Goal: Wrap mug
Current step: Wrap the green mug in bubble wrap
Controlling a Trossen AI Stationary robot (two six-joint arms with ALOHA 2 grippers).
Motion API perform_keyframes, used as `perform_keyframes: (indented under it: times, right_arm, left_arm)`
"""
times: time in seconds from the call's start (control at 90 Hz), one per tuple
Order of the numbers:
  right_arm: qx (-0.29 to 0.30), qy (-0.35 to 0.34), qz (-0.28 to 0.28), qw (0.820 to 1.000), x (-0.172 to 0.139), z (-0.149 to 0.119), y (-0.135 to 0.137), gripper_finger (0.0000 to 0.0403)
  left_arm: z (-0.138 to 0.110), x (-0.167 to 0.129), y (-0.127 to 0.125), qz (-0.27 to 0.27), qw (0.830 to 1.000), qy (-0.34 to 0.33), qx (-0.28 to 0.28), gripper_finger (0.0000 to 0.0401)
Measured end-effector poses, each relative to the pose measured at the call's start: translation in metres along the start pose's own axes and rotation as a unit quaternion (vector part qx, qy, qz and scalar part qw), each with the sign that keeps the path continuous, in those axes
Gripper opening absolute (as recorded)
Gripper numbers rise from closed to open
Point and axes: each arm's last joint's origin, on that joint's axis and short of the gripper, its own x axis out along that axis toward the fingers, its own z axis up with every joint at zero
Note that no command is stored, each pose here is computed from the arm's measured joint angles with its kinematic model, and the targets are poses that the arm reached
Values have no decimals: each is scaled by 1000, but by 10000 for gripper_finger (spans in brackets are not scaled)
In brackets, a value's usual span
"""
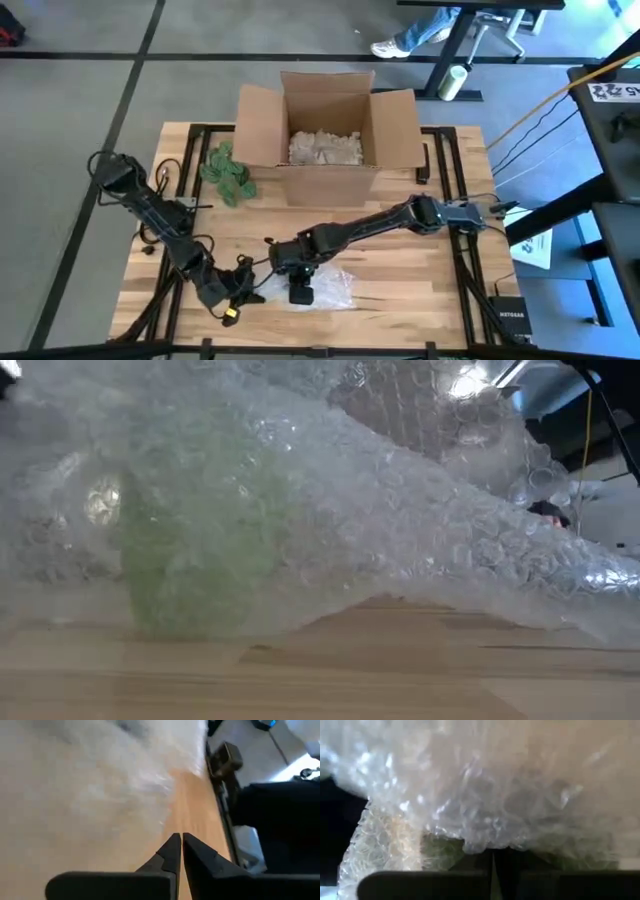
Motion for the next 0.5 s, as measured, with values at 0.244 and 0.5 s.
perform_keyframes:
  times: [0.244,0.5]
  right_arm:
    - [0,0,0,1000,0,0,0,0]
    - [-4,-2,1,1000,0,0,0,0]
  left_arm:
    - [4,-31,0,62,997,-51,11,0]
    - [14,-58,6,145,979,-142,30,0]
